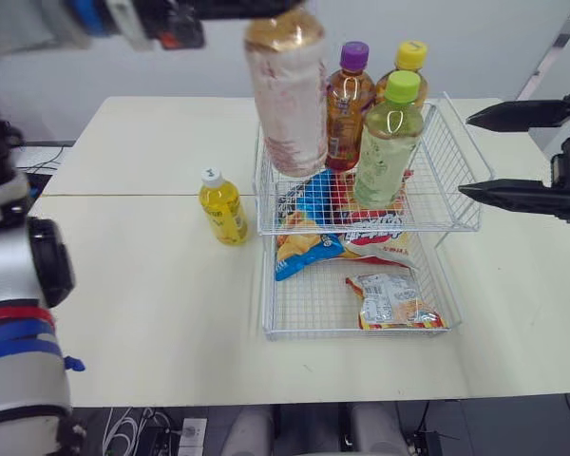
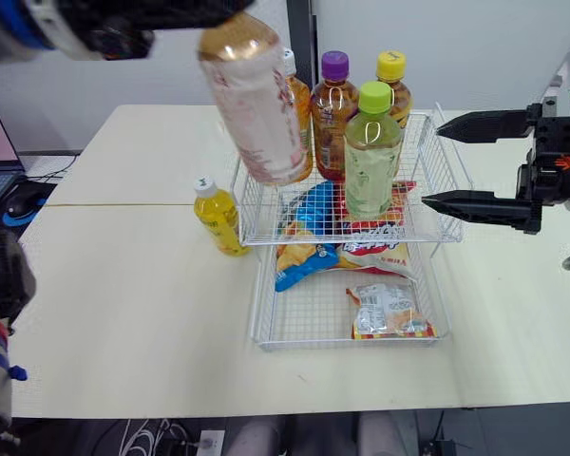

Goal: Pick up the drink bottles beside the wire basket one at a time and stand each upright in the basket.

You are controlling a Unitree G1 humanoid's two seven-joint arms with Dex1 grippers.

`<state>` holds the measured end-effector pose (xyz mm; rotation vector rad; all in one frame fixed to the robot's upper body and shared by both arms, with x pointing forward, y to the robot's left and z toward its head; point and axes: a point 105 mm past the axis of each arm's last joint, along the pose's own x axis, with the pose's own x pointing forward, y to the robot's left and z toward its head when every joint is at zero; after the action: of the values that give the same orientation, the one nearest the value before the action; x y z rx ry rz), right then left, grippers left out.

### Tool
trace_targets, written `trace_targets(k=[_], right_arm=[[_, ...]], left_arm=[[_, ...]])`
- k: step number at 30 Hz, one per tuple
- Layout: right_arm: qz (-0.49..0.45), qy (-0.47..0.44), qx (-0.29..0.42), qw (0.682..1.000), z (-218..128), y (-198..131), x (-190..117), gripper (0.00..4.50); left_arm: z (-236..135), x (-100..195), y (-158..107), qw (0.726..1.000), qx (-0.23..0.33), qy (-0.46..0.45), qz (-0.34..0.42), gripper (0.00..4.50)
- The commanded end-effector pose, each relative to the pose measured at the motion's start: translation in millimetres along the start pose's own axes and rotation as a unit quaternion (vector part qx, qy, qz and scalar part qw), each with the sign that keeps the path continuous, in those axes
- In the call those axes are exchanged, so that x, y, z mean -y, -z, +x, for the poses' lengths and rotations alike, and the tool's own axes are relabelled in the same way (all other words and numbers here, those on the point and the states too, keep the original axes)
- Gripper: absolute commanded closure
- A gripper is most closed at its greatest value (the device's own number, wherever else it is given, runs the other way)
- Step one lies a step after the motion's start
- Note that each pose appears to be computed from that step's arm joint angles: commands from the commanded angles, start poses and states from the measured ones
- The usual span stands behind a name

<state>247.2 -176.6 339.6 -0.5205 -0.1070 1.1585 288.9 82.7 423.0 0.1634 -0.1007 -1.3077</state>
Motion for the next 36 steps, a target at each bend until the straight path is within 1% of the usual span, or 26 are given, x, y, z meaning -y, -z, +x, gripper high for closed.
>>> trace_targets(k=[1,3,4,7,11,14,20,25,31,33,34,36], right_arm=[[-0.022,0.015,0.008,1.000,-7,-13,-4,0.00],[-0.021,0.018,0.009,1.000,-8,-13,-6,0.00],[-0.021,0.019,0.009,1.000,-8,-13,-7,0.00],[-0.021,0.023,0.010,0.999,-9,-13,-8,0.00],[-0.022,0.029,0.011,0.999,-11,-15,-10,0.00],[-0.022,0.033,0.012,0.999,-13,-16,-10,0.00],[-0.022,0.038,0.012,0.999,-13,-17,-10,0.00],[-0.022,0.041,0.012,0.999,-13,-17,-9,0.00],[-0.022,0.045,0.011,0.999,-14,-16,-9,0.00],[-0.022,0.046,0.010,0.999,-15,-16,-9,0.00],[-0.022,0.047,0.010,0.999,-15,-16,-9,0.00],[-0.023,0.049,0.009,0.998,-16,-16,-8,0.00]], left_arm=[[7,-5,-2,0.999,0.017,-0.002,0.039,3.13],[18,-11,12,0.999,0.002,0.000,0.052,3.13],[22,-13,16,0.999,0.001,0.001,0.051,3.13],[31,-19,28,0.996,-0.015,0.003,0.082,3.13],[40,-24,31,0.999,0.007,0.012,0.053,3.13],[45,-24,35,0.999,0.009,0.023,0.048,3.13],[55,-28,33,0.998,0.023,0.030,0.044,3.13],[60,-30,37,0.998,0.023,0.035,0.042,3.13],[63,-23,37,0.998,0.024,0.061,0.024,3.13],[62,-20,35,0.997,0.024,0.070,0.021,2.40],[60,-18,34,0.997,0.023,0.075,0.020,2.17],[57,-17,30,0.996,0.025,0.078,0.022,1.55]])
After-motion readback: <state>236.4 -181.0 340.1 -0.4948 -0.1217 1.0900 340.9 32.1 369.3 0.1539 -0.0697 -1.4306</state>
